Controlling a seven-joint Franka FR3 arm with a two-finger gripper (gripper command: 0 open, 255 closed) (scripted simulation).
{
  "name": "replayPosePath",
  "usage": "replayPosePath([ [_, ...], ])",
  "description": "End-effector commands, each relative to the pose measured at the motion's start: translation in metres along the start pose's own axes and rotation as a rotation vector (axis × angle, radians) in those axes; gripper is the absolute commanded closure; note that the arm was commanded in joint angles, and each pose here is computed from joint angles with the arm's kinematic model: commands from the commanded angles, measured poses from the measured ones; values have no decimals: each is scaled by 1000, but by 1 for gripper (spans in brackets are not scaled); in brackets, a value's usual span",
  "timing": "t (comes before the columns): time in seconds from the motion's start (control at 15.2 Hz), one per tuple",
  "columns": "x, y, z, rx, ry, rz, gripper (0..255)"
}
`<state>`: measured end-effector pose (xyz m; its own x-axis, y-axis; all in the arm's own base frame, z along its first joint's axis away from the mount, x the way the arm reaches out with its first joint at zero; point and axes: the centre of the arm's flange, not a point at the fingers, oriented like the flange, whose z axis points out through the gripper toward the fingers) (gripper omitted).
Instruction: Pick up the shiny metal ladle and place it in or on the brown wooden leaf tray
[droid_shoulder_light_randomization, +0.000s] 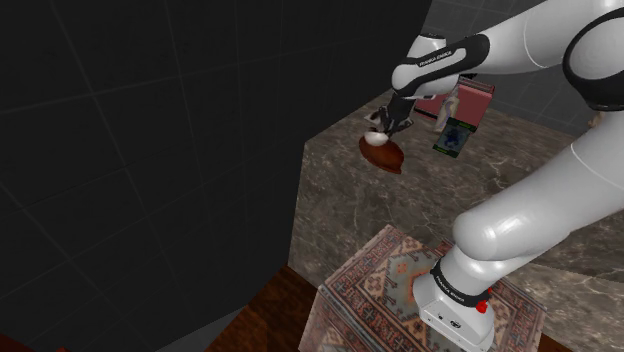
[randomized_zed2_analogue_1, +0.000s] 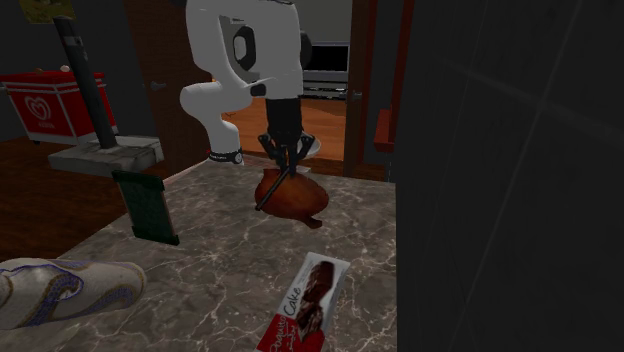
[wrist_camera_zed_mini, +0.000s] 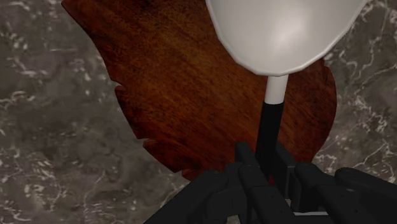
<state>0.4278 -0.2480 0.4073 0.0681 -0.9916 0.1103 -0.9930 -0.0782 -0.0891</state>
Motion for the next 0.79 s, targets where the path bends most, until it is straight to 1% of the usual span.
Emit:
replayPosePath([
  [0.0, -1, 1, 10, 0, 0, 0, 255],
  [0.4, -5, 4, 42, 0, 0, 0, 255],
  [0.73, -5, 4, 42, 0, 0, 0, 255],
])
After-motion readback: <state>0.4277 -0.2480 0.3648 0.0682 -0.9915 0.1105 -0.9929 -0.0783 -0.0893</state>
